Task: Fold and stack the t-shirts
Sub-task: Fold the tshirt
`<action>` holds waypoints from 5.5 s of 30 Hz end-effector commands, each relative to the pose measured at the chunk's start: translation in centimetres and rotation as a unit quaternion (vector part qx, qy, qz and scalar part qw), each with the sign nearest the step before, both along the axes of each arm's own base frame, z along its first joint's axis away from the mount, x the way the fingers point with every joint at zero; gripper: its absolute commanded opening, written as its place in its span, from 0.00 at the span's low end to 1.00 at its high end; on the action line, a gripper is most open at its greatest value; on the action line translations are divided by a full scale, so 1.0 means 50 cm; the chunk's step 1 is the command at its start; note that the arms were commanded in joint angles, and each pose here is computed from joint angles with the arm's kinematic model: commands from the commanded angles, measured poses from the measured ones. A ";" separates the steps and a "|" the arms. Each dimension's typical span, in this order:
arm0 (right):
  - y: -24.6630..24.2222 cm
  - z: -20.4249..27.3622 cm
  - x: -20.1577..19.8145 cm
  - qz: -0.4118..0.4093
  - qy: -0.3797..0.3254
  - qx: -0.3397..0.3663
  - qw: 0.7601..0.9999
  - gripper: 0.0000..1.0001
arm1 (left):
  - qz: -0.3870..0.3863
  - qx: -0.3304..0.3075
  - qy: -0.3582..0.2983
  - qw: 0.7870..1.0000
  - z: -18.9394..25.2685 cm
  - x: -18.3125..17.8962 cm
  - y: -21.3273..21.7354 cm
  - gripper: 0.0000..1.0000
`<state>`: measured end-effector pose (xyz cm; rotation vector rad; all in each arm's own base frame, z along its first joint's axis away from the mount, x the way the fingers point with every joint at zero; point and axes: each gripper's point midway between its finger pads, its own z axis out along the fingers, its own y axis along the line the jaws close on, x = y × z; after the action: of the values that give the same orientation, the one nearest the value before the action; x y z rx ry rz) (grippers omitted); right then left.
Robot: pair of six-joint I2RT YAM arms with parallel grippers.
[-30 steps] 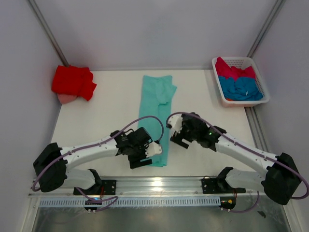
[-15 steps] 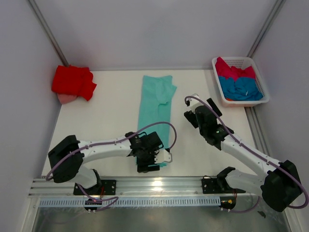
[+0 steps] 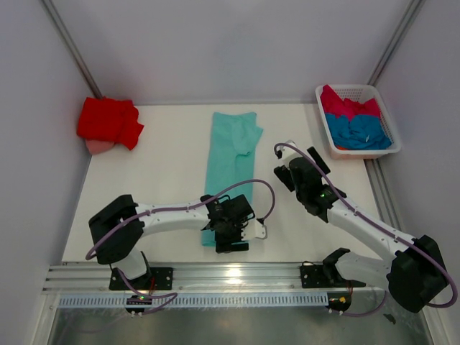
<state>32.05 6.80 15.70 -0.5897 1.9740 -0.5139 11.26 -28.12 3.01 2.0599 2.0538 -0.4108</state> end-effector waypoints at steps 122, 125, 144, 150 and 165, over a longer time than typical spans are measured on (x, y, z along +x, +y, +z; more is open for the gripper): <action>-0.068 0.255 0.089 -0.074 -0.132 0.065 0.986 0.99 | -0.016 -0.050 0.088 0.995 0.229 -0.019 -0.107 0.00; -0.055 0.264 0.092 -0.064 -0.129 0.081 0.986 0.99 | -0.038 -0.048 0.063 0.996 0.219 0.000 -0.112 0.00; -0.078 0.296 0.078 -0.077 -0.146 0.060 0.984 0.99 | -0.050 -0.064 -0.002 0.997 0.160 0.252 -0.191 0.00; -0.079 0.284 0.080 -0.077 -0.139 0.057 0.986 0.99 | 0.016 -0.096 -0.040 0.994 0.211 0.380 -0.176 0.00; -0.055 0.243 0.102 -0.061 -0.114 0.067 0.989 0.99 | 0.054 -0.104 -0.072 0.990 0.201 0.469 -0.148 0.00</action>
<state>36.74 3.59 26.93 -0.3400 1.8434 -0.5346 33.51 -34.51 12.55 1.8234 1.9822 -0.4341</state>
